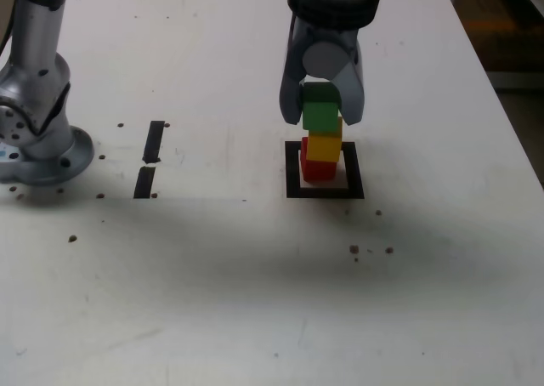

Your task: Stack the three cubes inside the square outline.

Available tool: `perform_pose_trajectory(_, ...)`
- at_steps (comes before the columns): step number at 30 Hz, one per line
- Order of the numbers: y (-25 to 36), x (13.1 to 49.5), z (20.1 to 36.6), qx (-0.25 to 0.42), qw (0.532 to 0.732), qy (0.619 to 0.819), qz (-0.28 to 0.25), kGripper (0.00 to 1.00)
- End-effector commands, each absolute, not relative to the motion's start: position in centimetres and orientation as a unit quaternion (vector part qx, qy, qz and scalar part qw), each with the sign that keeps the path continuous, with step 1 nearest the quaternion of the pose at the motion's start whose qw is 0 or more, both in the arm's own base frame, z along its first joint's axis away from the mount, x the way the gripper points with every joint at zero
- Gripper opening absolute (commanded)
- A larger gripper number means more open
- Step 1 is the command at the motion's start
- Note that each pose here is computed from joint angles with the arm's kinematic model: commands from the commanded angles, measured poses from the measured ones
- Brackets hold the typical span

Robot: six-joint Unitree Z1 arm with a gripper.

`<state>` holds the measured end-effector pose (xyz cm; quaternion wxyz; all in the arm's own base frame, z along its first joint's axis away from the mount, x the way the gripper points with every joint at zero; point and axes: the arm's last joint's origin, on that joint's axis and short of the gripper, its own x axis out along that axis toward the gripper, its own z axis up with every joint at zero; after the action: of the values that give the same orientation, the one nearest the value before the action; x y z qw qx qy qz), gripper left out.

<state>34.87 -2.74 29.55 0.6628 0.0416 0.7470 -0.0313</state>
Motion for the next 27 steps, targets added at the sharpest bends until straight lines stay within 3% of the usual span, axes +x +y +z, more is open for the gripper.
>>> perform_pose_trajectory(1, -2.7, 35.0, 29.3, 0.04, 0.662, 0.748, -0.031, 0.61)
perform_pose_trajectory(10, -2.7, 35.5, 29.1, 0.045, 0.669, 0.741, -0.034, 0.67)
perform_pose_trajectory(15, -2.6, 35.2, 29.4, 0.05, 0.671, 0.739, -0.033, 0.79)
perform_pose_trajectory(21, -2.3, 33.7, 31.6, 0.062, 0.691, 0.72, -0.016, 0.94)
perform_pose_trajectory(27, -1.6, 30.6, 34.3, 0.074, 0.7, 0.71, 0.014, 0.99)
